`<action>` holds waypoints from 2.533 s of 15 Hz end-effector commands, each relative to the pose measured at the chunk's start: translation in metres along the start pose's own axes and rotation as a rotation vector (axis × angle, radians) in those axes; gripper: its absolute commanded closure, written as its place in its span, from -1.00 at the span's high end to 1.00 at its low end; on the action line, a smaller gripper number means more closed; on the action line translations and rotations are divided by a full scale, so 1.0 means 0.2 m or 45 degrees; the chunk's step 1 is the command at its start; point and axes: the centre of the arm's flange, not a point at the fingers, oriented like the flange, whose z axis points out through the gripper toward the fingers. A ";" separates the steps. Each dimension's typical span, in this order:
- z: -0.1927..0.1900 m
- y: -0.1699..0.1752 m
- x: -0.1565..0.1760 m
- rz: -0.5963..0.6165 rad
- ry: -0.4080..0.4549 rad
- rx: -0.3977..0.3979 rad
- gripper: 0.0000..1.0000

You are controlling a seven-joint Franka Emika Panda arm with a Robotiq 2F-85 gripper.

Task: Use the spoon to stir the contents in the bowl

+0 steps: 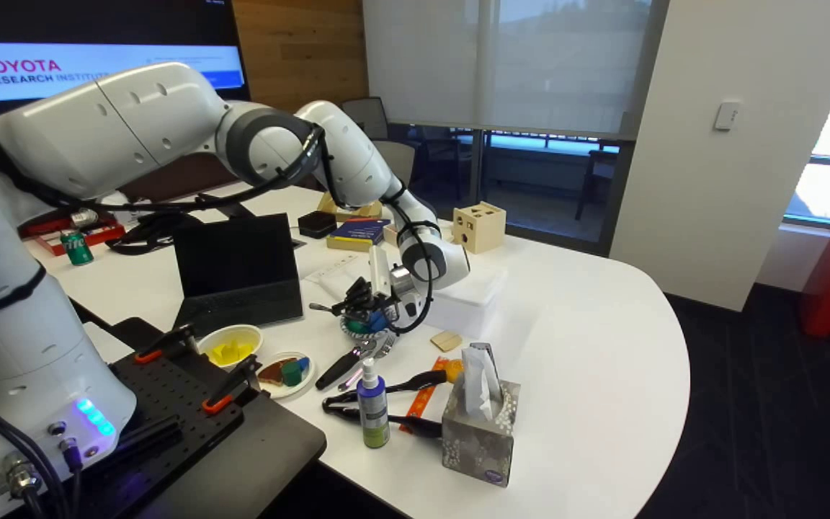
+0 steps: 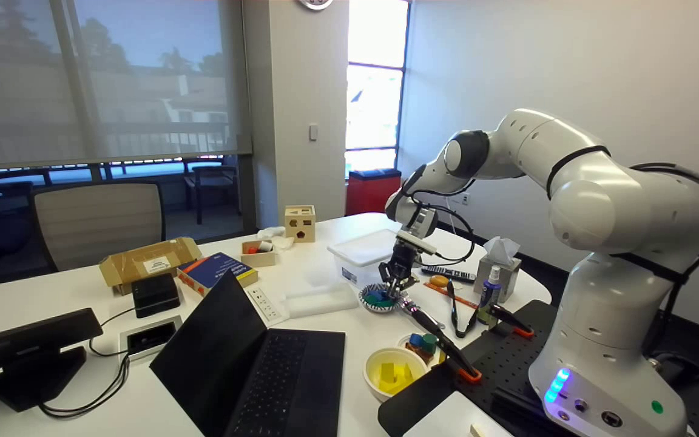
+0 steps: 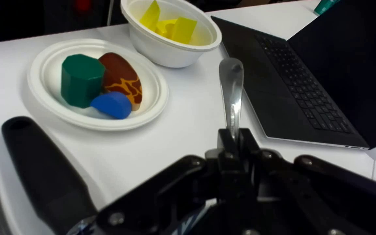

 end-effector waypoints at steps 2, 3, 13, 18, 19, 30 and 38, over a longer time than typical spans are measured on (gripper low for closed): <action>0.05 -0.09 -0.01 0.012 -0.123 0.125 -0.96; 0.06 -0.11 -0.02 0.003 -0.142 0.148 -0.96; 0.02 -0.07 0.02 0.043 -0.165 0.276 -0.96; 0.10 0.01 0.05 0.129 -0.254 0.337 -0.96; 0.10 0.02 0.06 0.144 -0.256 0.346 -0.96; -0.05 0.37 0.08 0.273 -0.129 0.339 -0.96; -0.12 0.16 0.05 0.112 -0.055 0.270 -0.96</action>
